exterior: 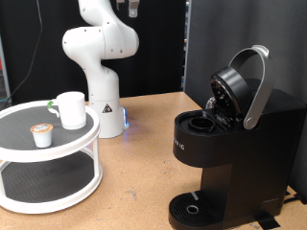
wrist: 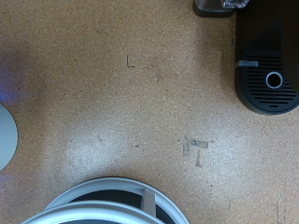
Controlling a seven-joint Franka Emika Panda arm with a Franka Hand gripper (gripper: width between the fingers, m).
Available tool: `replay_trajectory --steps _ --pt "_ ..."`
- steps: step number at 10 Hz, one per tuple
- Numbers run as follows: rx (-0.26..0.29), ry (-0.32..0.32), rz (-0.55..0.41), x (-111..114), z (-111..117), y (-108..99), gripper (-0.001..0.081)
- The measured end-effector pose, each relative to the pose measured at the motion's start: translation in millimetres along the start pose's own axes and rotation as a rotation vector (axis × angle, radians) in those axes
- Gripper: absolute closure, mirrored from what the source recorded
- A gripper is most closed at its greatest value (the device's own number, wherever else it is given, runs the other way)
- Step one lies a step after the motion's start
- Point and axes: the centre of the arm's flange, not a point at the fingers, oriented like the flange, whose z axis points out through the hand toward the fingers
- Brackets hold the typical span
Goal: Make a cup of coffee with the keurig machine
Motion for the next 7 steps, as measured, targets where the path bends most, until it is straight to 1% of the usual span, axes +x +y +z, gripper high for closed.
replay_trajectory --steps 3,6,7 --pt "0.009 0.010 0.002 -4 0 4 0.0003" --pt "0.026 0.042 0.002 -24 -4 23 0.0003" --pt "0.024 0.031 -0.010 -34 -4 31 0.0003"
